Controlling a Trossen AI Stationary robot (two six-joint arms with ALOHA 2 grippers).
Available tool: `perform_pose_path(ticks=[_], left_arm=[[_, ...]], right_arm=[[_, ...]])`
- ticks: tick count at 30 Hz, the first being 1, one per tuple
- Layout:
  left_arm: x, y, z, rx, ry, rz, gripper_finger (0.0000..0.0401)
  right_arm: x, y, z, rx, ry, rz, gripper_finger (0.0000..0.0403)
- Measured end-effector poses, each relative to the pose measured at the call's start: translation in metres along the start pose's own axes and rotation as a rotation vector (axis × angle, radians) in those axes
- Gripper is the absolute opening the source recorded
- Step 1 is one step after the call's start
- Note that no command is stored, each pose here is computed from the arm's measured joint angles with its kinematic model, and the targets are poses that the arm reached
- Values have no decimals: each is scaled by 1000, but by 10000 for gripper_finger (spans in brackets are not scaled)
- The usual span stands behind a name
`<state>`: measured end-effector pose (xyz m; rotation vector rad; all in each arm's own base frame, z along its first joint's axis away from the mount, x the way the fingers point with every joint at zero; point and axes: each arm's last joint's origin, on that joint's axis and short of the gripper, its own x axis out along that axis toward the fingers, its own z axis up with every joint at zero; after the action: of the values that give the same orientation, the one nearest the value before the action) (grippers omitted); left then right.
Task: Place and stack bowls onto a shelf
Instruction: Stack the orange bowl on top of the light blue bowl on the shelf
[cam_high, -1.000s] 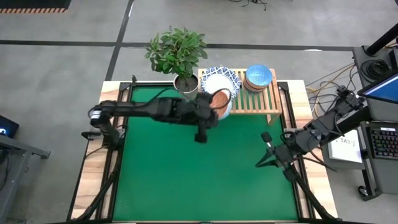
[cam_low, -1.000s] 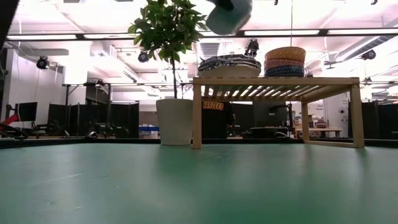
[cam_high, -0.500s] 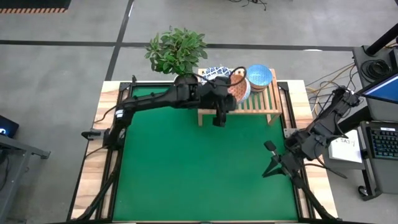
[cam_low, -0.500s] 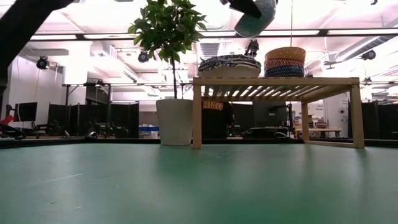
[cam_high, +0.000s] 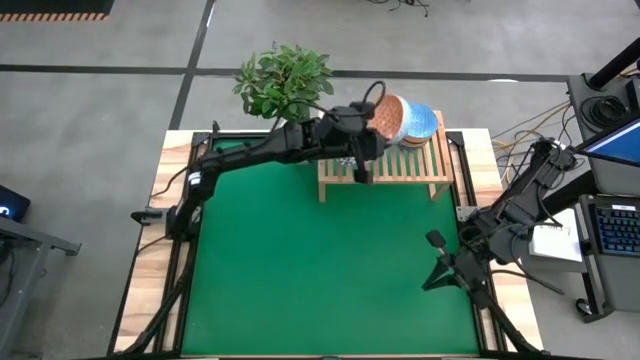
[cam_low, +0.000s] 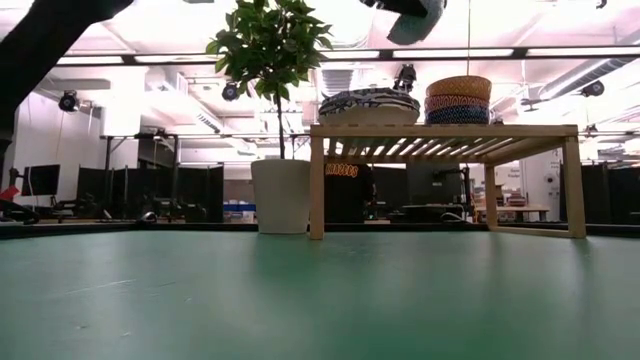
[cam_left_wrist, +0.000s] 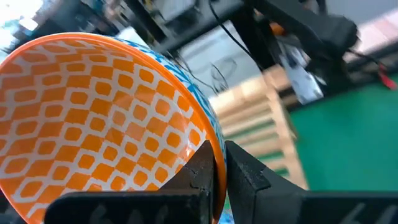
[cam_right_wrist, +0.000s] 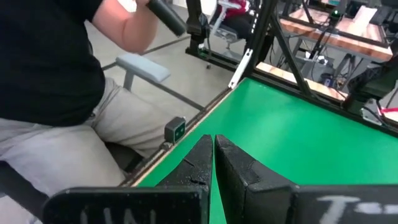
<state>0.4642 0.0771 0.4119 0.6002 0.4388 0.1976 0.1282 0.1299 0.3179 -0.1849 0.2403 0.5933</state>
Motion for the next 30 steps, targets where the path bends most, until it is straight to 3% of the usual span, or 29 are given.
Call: perform_pose_path(ticks=[11, 19, 30], left_arm=[[18, 25, 0, -67, -214, 125, 6], [52, 15, -21, -67, -188, 122, 8], [68, 16, -33, -77, -185, 141, 10]], right_arm=[[1, 0, 3, 1, -26, -1, 9], [1, 0, 2, -11, -24, -1, 9], [1, 0, 2, -21, -25, -2, 9]])
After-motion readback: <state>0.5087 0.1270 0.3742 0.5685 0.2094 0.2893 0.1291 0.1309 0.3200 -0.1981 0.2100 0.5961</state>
